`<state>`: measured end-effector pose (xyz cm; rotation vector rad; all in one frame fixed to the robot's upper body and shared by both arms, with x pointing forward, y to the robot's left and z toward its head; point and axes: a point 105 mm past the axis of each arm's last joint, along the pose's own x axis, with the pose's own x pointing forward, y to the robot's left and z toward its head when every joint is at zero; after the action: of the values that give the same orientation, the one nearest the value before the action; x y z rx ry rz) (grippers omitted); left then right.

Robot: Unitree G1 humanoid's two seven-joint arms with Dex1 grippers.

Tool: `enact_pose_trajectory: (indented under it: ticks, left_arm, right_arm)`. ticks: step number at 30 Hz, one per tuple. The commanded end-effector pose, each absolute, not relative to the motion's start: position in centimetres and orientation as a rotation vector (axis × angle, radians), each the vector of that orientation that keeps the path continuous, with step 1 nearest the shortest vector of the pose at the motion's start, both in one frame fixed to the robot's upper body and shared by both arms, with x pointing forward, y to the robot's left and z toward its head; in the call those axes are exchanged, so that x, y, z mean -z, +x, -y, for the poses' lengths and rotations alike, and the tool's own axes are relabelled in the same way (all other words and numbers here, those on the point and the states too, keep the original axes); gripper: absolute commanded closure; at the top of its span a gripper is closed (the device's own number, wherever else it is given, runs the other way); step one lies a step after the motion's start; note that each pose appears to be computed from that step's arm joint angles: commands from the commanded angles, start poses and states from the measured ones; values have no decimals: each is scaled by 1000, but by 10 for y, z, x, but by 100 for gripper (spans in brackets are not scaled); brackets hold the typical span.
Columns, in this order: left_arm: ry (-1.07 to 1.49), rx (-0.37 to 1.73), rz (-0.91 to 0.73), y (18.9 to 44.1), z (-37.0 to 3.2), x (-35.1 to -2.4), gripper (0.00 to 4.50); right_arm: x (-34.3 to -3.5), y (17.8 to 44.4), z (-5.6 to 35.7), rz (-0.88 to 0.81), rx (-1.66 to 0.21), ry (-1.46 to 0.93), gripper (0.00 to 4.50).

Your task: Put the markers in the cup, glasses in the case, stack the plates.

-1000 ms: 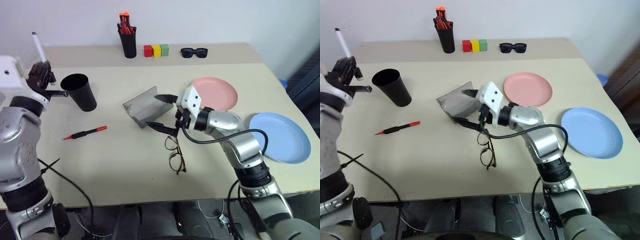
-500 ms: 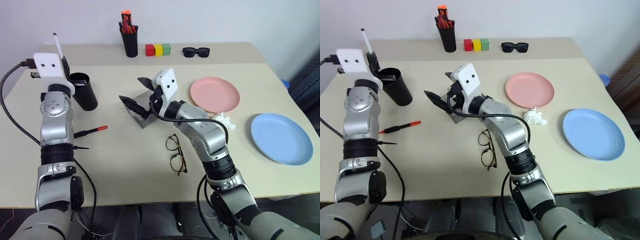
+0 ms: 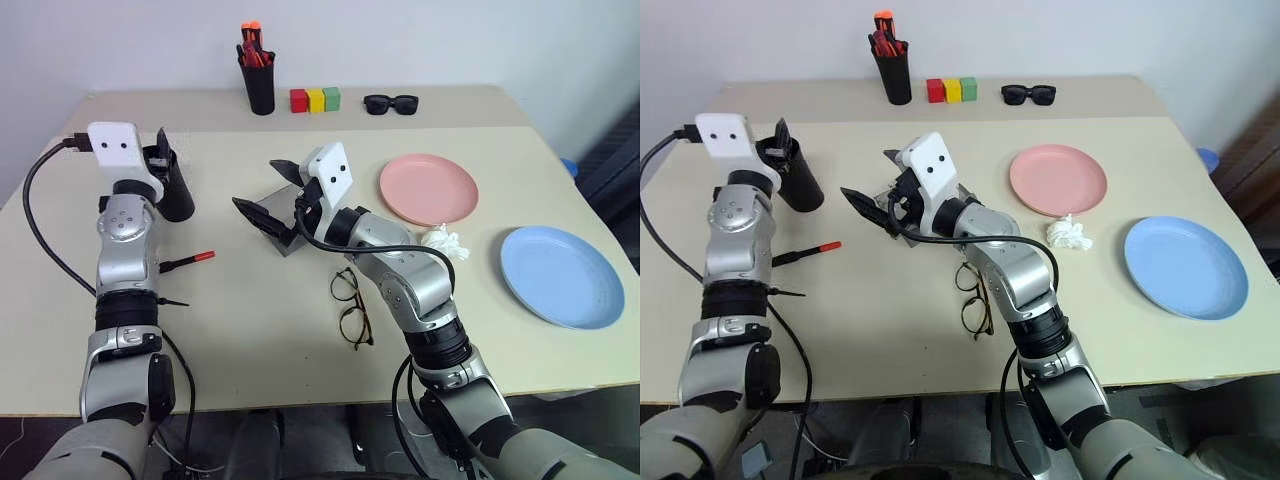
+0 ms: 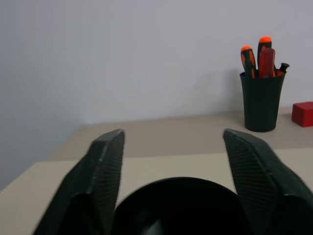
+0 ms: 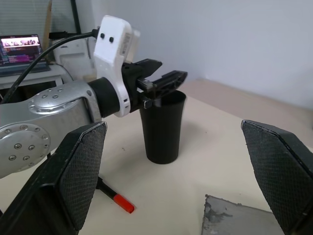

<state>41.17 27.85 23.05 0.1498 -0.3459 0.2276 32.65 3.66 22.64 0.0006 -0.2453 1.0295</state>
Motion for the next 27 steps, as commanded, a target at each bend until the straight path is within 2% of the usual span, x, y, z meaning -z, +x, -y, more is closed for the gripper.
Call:
enact_pose_trajectory:
  ticks: [1, 4, 6, 8, 12, 13, 15, 16, 19, 27]
  left_arm:
    - [110, -228, 490, 393, -282, -270, 142]
    - [161, -37, 505, 372, -268, -284, 142]
    - [195, 155, 423, 354, -257, -278, 142]
    - [259, 294, 309, 334, -252, -265, 142]
    - [385, 349, -41, 317, -265, -217, 142]
    - [421, 354, -127, 315, -270, -202, 116]
    - [451, 367, -227, 312, -275, -186, 54]
    - [480, 375, -279, 313, -277, -179, 4]
    - [543, 444, -386, 316, -275, -163, 4]
    - [638, 607, -577, 338, -272, -131, 4]
  right_arm:
    - [-239, 319, -36, 300, -1054, 0, 0]
    - [-234, 327, -23, 288, -1023, -31, 0]
    - [-232, 332, -15, 277, -1000, -47, 0]
    - [-229, 335, -8, 267, -988, -65, 0]
    - [-222, 332, -2, 248, -1009, -106, 0]
    - [-217, 326, -1, 242, -1047, -139, 0]
    - [-209, 315, 0, 237, -1120, -214, 0]
    - [-204, 309, 2, 231, -1162, -262, 0]
    - [-192, 294, 14, 196, -1260, -358, 0]
    - [-175, 282, 45, 76, -1355, -473, 0]
